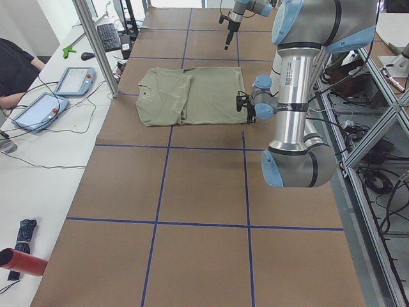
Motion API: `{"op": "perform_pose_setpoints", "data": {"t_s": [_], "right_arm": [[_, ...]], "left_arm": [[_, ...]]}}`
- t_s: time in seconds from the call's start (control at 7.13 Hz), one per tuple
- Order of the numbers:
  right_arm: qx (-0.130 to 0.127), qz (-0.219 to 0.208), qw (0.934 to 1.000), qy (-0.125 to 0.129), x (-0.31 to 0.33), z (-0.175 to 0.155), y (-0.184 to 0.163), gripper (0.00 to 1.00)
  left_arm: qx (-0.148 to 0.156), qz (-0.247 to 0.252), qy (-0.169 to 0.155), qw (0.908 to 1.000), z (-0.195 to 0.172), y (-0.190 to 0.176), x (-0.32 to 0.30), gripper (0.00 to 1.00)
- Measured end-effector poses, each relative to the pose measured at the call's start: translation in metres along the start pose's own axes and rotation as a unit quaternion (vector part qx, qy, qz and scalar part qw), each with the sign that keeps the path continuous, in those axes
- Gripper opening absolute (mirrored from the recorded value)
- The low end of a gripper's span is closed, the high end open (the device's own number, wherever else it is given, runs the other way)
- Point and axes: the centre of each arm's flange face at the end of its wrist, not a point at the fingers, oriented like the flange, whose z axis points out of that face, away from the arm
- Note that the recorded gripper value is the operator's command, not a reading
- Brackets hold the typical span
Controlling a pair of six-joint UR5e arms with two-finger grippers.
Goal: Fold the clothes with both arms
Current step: 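Position both grippers at the hem corners nearest the robot, then lower both grippers onto the hem corners and close them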
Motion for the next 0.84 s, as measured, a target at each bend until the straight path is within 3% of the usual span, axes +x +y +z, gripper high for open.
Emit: {"op": "perform_pose_setpoints", "data": {"t_s": [0.56, 0.84], "right_arm": [[0.001, 0.036, 0.9993, 0.006, -0.005, 0.007, 0.018, 0.86], [0.013, 0.063, 0.9977, 0.021, -0.013, 0.018, 0.042, 0.89]], "left_arm": [[0.011, -0.001, 0.029, 0.9995, -0.034, -0.008, 0.011, 0.0], [0.014, -0.004, 0.048, 0.9987, -0.053, -0.012, 0.019, 0.0]]}}
